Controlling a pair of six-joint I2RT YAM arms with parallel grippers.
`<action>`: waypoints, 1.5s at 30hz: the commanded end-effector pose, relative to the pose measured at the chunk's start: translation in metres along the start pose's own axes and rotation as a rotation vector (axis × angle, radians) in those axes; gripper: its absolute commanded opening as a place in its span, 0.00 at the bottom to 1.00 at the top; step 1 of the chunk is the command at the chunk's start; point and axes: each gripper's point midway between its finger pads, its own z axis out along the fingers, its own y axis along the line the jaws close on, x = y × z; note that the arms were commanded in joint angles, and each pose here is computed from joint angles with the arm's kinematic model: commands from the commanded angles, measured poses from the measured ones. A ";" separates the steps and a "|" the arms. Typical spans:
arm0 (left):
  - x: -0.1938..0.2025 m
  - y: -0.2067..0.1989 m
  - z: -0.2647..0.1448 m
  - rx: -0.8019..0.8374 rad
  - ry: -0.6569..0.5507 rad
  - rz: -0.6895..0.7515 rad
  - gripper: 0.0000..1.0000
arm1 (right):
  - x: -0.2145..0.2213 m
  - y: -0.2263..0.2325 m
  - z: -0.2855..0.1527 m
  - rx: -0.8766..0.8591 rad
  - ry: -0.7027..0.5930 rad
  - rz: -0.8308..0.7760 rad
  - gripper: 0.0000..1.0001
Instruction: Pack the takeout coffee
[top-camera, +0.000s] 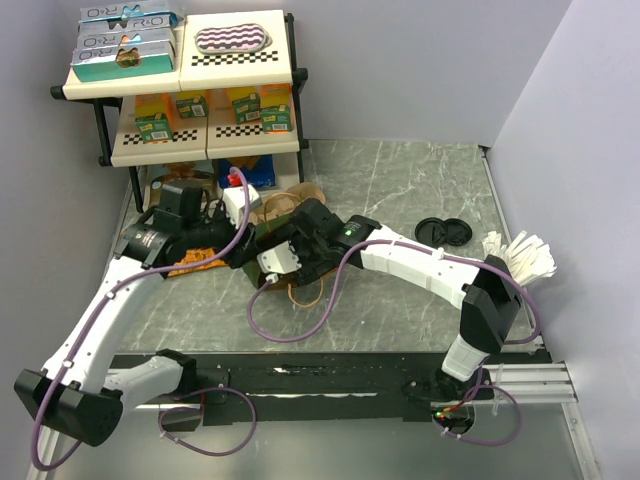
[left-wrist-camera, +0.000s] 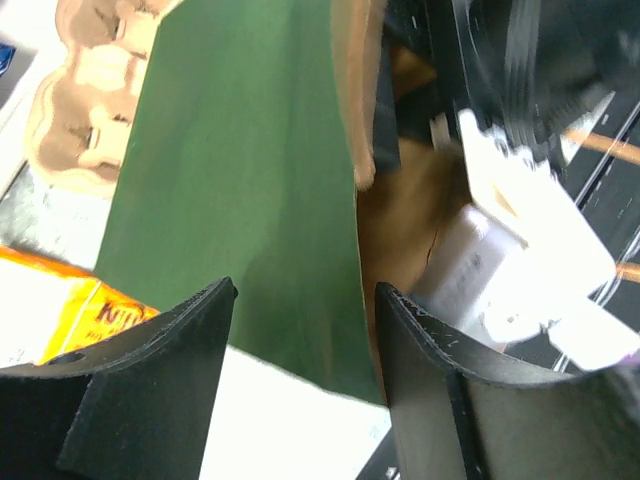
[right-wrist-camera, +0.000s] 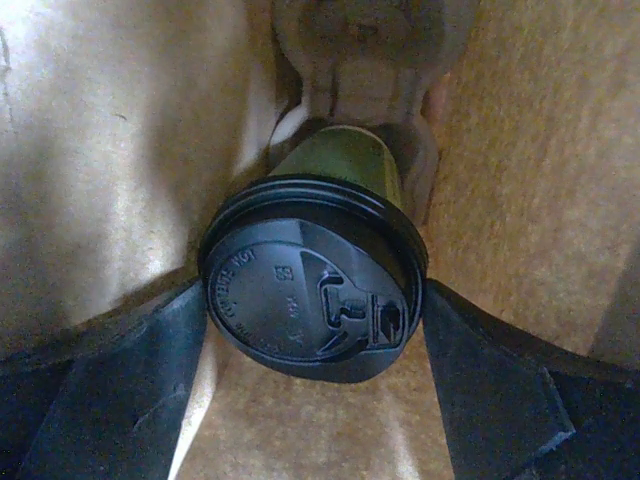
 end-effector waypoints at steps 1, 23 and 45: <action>0.003 -0.008 -0.023 -0.001 0.033 0.094 0.65 | 0.006 -0.006 -0.016 0.034 0.018 0.014 0.00; -0.020 -0.018 -0.001 0.148 -0.028 0.088 0.21 | 0.001 -0.010 0.000 0.029 -0.008 -0.042 0.00; -0.017 -0.011 0.004 0.158 0.002 0.116 0.01 | 0.023 -0.022 0.015 0.019 0.053 -0.065 0.00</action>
